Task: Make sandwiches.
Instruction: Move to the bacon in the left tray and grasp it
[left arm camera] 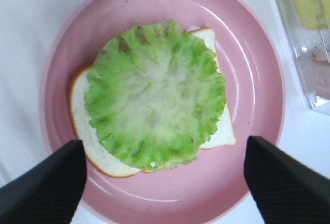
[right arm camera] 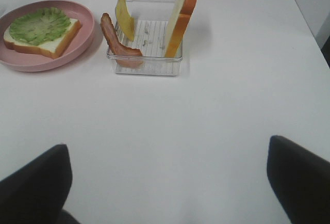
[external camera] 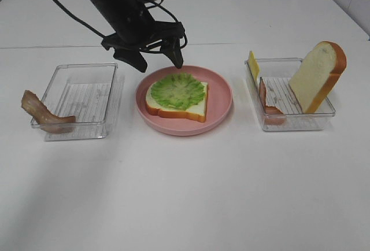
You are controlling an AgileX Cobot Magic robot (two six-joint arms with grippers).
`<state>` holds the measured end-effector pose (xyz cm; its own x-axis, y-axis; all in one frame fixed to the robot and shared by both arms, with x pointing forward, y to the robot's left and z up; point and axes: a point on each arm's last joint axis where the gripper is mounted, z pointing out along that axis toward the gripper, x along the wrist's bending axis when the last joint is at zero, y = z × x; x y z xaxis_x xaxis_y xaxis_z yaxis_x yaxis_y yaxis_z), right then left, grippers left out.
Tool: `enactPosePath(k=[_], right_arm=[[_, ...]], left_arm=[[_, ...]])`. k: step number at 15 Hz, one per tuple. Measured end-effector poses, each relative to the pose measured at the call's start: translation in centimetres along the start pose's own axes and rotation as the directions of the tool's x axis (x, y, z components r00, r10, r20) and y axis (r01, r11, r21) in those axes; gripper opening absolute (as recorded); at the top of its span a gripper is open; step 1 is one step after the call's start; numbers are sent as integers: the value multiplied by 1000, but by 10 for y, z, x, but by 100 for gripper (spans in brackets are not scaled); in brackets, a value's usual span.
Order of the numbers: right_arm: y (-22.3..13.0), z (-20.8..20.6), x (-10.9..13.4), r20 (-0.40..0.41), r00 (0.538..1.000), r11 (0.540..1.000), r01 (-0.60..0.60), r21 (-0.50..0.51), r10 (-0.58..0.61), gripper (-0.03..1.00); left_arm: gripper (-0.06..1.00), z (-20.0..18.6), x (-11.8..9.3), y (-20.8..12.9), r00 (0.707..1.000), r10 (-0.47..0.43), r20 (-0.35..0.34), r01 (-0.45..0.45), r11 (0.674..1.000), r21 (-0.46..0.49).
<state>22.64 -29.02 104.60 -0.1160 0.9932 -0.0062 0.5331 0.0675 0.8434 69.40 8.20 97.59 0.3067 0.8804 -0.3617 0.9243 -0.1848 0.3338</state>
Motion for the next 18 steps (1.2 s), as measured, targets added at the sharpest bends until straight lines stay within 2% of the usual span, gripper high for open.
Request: enactPosePath(k=[2, 4, 6, 8, 11, 14, 15, 16, 18], right_arm=[[0, 0, 0, 0, 1000, 1000, 0, 0, 0, 97], [0, 0, 0, 0, 1000, 1000, 0, 0, 0, 97], [0, 0, 0, 0, 1000, 1000, 0, 0, 0, 97], [0, 0, 0, 0, 1000, 1000, 0, 0, 0, 97], [0, 0, 0, 0, 1000, 1000, 0, 0, 0, 97], [0, 0, 0, 0, 1000, 1000, 0, 0, 0, 97], [0, 0, 0, 0, 1000, 1000, 0, 0, 0, 97], [0, 0, 0, 0, 1000, 1000, 0, 0, 0, 97], [0, 0, 0, 0, 1000, 1000, 0, 0, 0, 97]], left_arm=[[79, -26, -3, 0, 997, 52, -63, -52, 999, 0], [78, -57, -3, -3, 987, 70, -145, -67, 997, 27], [74, -82, 7, -4, 970, 58, -237, -52, 998, 31], [71, -109, 18, -1, 960, 5, -282, -13, 1000, -27], [70, -165, 29, -8, 952, -76, -296, 38, 991, -131], [69, -195, 40, -29, 942, -125, -312, 81, 986, -149], [69, -207, 48, -42, 933, -154, -326, 109, 982, -152], [69, -223, 63, -67, 905, -216, -367, 171, 974, -152], [69, -222, 78, -93, 874, -259, -411, 235, 966, -110]])
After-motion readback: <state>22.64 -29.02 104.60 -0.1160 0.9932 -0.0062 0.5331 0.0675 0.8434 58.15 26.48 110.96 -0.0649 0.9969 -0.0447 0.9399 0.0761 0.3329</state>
